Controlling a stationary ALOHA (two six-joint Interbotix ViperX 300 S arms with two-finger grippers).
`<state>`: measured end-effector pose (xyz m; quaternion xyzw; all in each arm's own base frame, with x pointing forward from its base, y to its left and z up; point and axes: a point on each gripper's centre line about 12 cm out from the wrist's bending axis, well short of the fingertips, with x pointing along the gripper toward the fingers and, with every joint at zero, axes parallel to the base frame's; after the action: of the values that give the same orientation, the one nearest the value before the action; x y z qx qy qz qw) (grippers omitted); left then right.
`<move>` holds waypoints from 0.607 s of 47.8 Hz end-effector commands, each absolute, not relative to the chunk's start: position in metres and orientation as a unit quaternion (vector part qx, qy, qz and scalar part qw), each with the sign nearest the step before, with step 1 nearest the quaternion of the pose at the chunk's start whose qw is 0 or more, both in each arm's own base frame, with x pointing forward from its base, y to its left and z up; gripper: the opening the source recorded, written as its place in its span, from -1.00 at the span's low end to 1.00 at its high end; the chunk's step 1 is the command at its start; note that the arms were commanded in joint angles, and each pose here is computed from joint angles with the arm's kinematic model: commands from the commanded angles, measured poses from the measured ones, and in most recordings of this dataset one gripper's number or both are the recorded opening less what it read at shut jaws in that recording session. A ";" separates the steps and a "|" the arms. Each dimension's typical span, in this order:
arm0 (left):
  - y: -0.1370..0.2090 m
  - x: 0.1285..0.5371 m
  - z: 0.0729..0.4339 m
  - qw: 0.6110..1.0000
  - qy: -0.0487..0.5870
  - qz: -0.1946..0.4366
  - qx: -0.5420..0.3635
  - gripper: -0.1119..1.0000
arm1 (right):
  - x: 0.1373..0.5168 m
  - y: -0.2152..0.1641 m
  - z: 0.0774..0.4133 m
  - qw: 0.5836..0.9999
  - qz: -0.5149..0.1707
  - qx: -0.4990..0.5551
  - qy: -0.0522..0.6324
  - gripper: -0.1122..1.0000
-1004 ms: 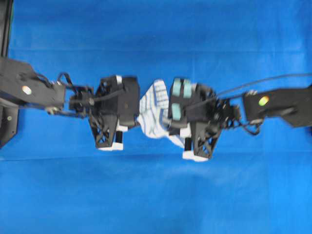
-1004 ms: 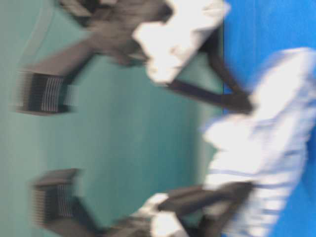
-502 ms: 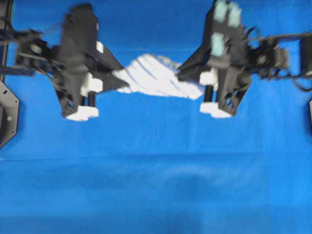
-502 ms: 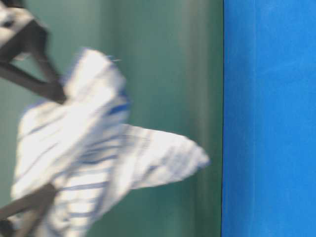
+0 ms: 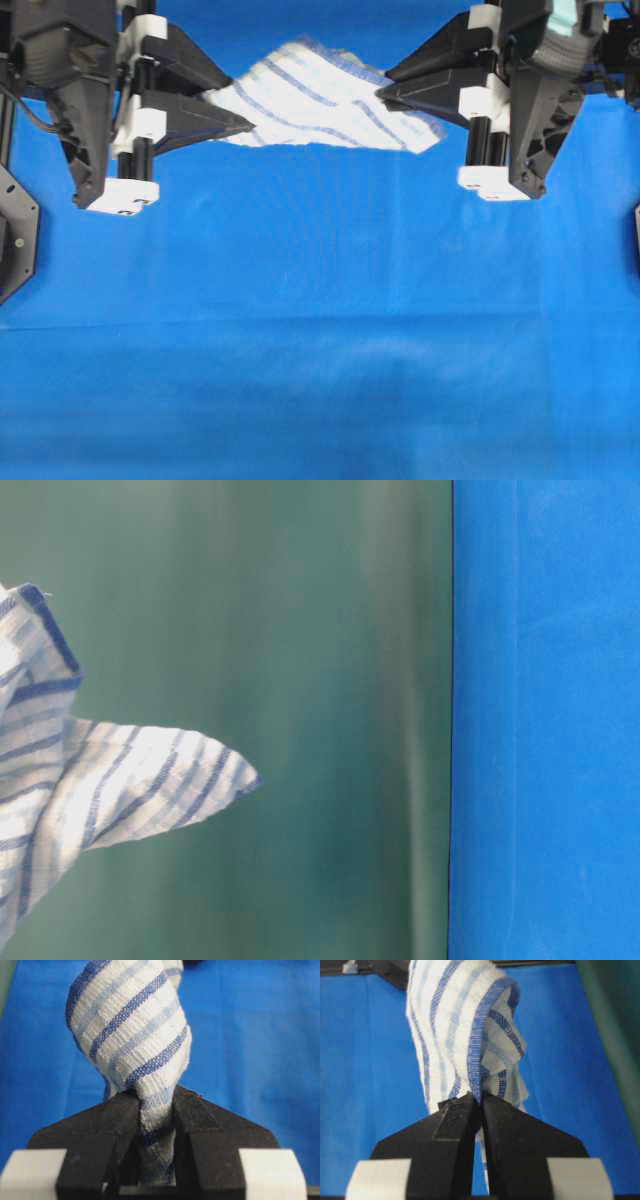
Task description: Lift the towel with both arms.
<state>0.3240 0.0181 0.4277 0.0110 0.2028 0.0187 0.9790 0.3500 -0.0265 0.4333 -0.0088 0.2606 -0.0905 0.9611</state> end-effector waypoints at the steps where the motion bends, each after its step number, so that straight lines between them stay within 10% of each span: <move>1: 0.018 0.323 0.440 0.982 0.186 0.019 0.015 -0.62 | 0.349 -0.028 0.444 0.964 -0.092 -0.012 0.248 -0.70; 20: 0.021 0.322 0.440 0.982 0.186 0.023 0.015 -0.60 | 0.348 -0.030 0.440 0.962 -0.095 -0.015 0.256 -0.68; 29: 0.020 0.321 0.441 0.983 0.181 0.023 0.015 0.22 | 0.348 -0.034 0.440 0.961 -0.105 -0.021 0.255 0.05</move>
<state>0.3249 0.0198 0.4269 0.0135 0.2036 0.0208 0.9787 0.3507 -0.0314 0.4303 -0.0164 0.2689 -0.1001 0.9578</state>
